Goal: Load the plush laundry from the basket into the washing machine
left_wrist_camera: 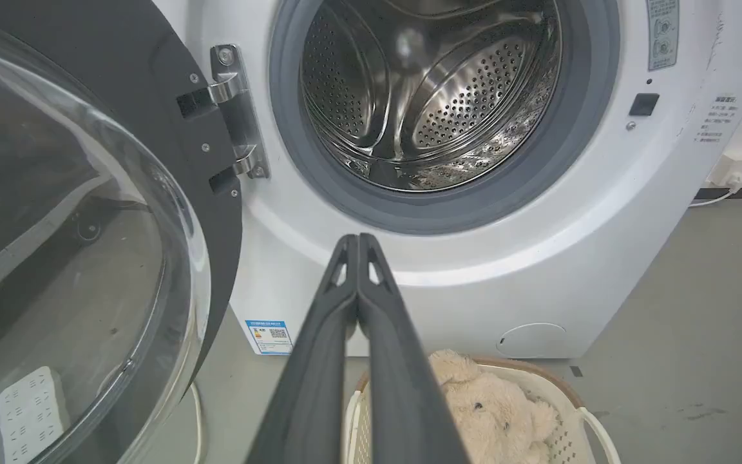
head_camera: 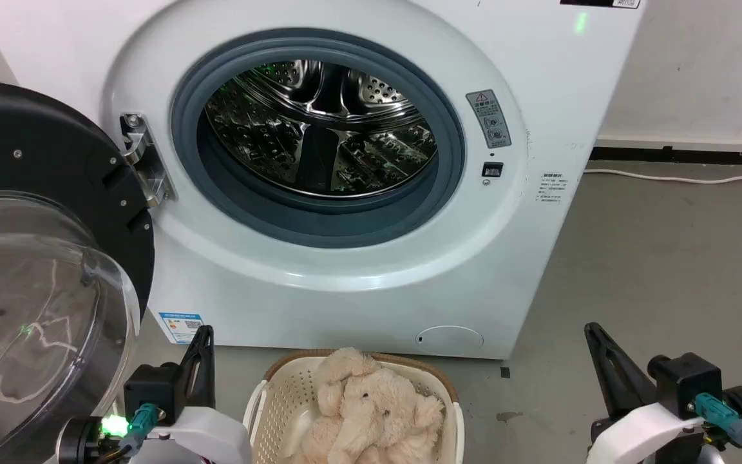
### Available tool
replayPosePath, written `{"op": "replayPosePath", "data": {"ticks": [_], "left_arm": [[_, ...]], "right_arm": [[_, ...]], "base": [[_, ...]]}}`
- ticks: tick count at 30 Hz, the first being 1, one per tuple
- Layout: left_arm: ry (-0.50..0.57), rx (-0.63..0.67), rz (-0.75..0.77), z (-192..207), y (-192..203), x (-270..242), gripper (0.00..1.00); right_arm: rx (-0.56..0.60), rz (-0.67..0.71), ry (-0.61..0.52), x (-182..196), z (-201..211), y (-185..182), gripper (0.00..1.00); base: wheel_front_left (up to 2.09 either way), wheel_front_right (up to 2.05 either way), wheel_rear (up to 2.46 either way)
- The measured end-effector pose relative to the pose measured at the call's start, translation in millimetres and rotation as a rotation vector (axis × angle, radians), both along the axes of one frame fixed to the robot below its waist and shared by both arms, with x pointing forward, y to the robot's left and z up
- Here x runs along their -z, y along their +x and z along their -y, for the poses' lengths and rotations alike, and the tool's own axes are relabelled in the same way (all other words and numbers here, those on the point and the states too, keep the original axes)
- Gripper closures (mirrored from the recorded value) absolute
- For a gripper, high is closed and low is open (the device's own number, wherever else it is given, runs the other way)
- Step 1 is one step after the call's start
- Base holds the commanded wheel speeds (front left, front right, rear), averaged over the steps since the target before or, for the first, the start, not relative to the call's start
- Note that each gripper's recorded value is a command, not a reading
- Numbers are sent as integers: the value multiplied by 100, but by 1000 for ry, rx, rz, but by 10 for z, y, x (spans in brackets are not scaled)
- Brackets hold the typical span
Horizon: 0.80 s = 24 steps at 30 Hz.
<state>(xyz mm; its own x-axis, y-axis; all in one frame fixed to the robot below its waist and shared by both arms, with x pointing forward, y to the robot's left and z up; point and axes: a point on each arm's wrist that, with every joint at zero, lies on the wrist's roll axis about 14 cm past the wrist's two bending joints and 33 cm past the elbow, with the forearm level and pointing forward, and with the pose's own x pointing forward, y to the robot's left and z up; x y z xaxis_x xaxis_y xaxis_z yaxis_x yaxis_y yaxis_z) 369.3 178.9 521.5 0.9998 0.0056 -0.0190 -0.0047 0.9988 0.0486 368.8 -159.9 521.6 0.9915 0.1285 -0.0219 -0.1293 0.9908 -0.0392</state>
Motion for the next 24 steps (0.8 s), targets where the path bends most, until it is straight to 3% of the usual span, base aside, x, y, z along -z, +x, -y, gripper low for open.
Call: {"op": "replayPosePath", "data": {"ticks": [24], "left_arm": [[0, 0, 0, 0, 0, 0, 100]], "right_arm": [[0, 0, 0, 0, 0, 0, 100]], "base": [[0, 0, 0]]}}
